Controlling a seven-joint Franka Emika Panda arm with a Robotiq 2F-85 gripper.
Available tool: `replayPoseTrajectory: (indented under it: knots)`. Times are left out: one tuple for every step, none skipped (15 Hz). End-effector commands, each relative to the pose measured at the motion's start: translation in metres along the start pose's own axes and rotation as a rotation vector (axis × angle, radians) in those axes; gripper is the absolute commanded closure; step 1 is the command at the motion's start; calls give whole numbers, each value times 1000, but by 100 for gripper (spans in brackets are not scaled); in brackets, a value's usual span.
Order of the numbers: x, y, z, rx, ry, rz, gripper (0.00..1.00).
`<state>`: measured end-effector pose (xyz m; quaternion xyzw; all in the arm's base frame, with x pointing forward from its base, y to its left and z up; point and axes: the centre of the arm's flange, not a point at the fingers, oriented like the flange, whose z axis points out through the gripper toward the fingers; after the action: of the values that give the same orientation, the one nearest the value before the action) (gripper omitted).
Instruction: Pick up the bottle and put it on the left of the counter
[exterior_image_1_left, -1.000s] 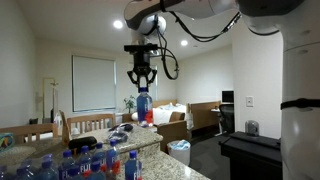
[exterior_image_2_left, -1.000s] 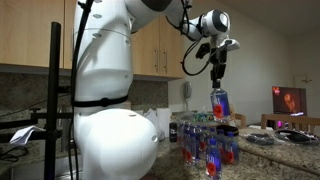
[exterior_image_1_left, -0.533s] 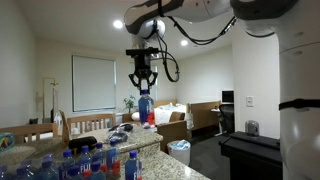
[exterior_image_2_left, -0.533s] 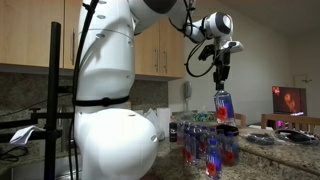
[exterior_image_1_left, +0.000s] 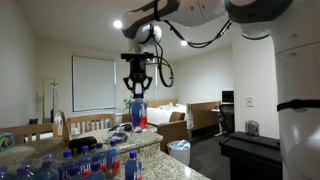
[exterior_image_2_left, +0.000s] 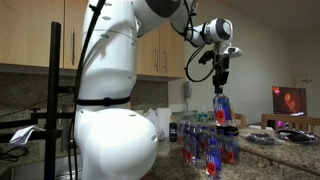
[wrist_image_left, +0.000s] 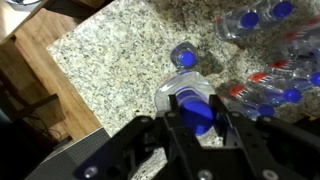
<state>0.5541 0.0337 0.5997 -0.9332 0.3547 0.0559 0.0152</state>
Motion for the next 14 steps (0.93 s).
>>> replayPoseTrajectory:
  knots:
    - [16, -20, 12, 109, -3, 24, 89]
    - [25, -24, 17, 135, -15, 45, 89]
    - [32, -25, 21, 148, -23, 62, 89]
    - [41, -25, 26, 155, -37, 84, 89]
    - [50, -23, 29, 157, -48, 111, 89]
    - [57, -19, 32, 157, -55, 136, 89]
    - [63, -14, 32, 156, -59, 165, 89]
    - [69, -11, 33, 158, -58, 189, 89]
    - [76, -10, 33, 153, -52, 204, 89]
    - [82, -13, 36, 132, -51, 201, 89]
    - [86, -16, 38, 122, -42, 211, 89]
    - [93, -20, 41, 114, -40, 197, 89]
    - [101, -24, 42, 107, -42, 188, 89]
    - [109, -27, 43, 105, -35, 190, 89]
